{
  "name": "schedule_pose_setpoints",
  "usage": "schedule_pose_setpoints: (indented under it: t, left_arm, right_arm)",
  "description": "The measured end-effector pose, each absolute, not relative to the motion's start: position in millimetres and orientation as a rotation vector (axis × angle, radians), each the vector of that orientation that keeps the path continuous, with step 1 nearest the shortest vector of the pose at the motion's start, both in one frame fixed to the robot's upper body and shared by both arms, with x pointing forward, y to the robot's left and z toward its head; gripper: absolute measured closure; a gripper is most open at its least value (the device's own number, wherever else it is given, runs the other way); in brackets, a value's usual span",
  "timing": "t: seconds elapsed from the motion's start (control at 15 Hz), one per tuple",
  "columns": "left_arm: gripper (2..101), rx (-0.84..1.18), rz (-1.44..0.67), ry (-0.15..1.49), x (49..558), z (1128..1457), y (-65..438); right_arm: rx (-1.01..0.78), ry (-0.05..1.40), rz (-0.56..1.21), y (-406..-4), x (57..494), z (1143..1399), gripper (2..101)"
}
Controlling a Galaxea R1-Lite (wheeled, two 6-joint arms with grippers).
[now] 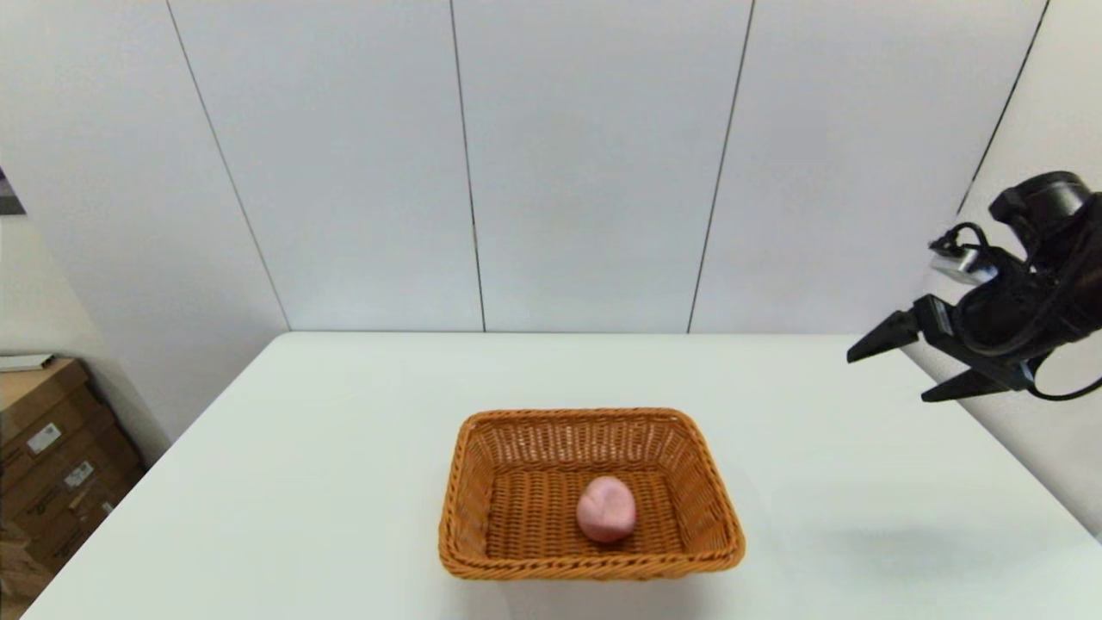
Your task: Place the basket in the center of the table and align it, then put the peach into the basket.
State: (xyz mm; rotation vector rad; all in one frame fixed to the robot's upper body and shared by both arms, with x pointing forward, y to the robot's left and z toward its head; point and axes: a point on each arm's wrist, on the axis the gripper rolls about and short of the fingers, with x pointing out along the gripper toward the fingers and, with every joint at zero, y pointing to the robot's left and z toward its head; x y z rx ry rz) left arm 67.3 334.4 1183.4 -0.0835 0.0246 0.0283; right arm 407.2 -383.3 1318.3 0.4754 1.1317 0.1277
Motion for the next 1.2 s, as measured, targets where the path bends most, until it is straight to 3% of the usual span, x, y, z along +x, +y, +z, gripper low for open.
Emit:
schedule_pose_setpoints:
  t: [0.27,0.47,0.8,1.2]
  left_arm:
    - [5.4,-0.083,0.028,0.024,67,1184,334]
    - [5.4,-0.083,0.028,0.024,67,1184,334]
    - [5.4,-0.083,0.029,0.025,67,1184,334]
    - [5.4,-0.083,0.029,0.025,67,1183,334]
  right_arm:
    - [0.424,1.075,0.200,-369,335,1345,5.3]
    - [0.397,1.030,0.223,-358,274,1350,5.2]
    - [0.319,0.900,0.158,-344,183,1347,5.2]
    - [0.207,0.698,0.013,-334,105,1336,5.2]
